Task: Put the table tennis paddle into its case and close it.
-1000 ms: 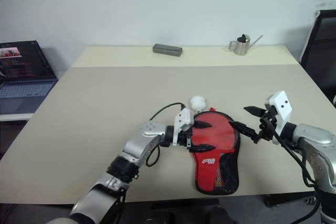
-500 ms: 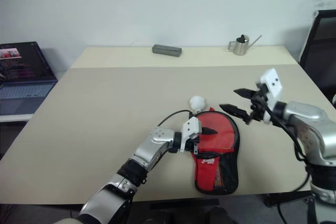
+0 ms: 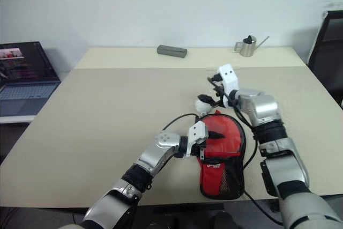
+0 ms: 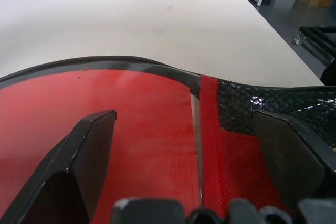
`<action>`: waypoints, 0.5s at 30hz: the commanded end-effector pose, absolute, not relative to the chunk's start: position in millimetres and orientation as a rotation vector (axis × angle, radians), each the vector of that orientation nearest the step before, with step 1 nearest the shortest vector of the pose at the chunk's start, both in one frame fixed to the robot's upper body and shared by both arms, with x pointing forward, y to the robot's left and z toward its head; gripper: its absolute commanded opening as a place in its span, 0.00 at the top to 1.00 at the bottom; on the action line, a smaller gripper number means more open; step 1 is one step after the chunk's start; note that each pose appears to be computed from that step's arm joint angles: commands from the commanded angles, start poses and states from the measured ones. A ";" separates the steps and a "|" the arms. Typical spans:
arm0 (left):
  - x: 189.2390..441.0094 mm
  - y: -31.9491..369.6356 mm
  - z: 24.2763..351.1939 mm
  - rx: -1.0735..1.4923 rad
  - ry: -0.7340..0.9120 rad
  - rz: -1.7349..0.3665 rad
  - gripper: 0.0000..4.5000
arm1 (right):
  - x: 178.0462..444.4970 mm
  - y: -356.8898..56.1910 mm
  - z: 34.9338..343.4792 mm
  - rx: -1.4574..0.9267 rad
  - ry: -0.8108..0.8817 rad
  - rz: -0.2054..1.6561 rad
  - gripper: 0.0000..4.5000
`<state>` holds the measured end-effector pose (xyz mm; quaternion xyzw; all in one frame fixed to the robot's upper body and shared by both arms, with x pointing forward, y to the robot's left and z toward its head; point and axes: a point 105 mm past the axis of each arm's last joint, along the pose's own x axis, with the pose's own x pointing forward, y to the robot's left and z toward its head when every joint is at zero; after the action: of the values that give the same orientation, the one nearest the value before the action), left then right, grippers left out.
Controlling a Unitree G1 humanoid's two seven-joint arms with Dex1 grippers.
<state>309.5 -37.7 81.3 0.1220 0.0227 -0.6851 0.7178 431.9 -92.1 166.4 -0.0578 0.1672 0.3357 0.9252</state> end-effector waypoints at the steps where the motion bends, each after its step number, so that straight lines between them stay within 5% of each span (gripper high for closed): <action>1: 305.9 -39.9 77.7 0.277 0.060 -1.529 0.01 | 445.2 -85.0 172.7 -0.164 0.321 0.643 0.00; 15: 303.2 -39.9 76.3 0.288 0.063 -1.530 0.01 | 462.3 -64.5 139.8 -0.237 0.342 0.559 0.00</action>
<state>309.0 -36.5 80.4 0.1252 0.0233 -0.6833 0.7189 455.6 -67.2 121.1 -0.1008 0.2019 0.2798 0.9332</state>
